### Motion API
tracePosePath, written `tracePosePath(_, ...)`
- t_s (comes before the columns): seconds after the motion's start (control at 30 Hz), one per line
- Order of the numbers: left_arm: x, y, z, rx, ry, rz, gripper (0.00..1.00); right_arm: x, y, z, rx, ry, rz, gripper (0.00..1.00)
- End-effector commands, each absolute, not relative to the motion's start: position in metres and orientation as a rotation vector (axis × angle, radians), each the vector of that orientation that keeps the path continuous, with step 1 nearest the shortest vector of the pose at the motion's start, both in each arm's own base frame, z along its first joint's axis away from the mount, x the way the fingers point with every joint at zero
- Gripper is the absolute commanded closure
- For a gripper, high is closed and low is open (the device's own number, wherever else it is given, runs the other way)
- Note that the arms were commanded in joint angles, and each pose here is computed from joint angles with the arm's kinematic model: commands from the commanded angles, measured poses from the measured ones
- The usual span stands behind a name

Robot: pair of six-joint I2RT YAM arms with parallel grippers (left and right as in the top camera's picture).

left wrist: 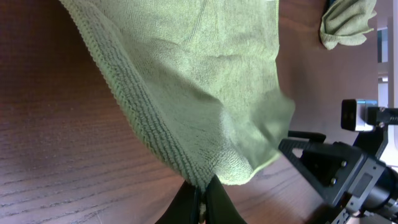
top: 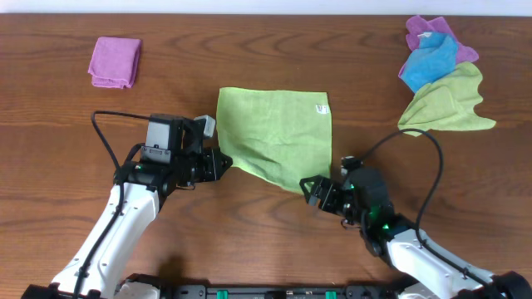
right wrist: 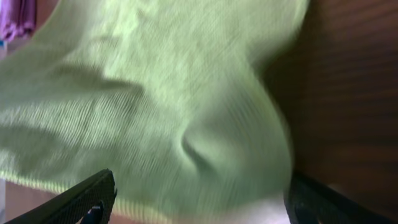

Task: Fold the cloth
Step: 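Grasp the cloth's near-right corner with the right gripper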

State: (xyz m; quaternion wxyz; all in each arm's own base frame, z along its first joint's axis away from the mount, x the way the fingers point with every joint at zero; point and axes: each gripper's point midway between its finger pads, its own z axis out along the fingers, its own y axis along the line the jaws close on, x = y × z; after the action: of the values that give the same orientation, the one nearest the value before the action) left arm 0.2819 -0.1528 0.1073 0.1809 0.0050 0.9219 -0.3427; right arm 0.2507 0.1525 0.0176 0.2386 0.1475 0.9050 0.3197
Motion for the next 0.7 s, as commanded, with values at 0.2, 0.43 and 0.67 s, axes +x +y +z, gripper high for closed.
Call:
tracePosePath(0.2, 0.285, -0.155, 0.115, 0.027, 2.587, -0.977, 0.94, 0.236, 0.135, -0.008, 0.509, 2.555, 0.806, 0.09)
tracePosePath(0.43, 0.284, -0.155, 0.115, 0.027, 2.587, -0.977, 0.94, 0.241, 0.127, -0.009, 0.518, 2.535, 0.755, 0.03)
tracePosePath(0.67, 0.285, -0.155, 0.115, 0.027, 2.587, -0.978, 0.94, 0.247, 0.123, -0.009, 0.53, 2.514, 0.743, 0.01)
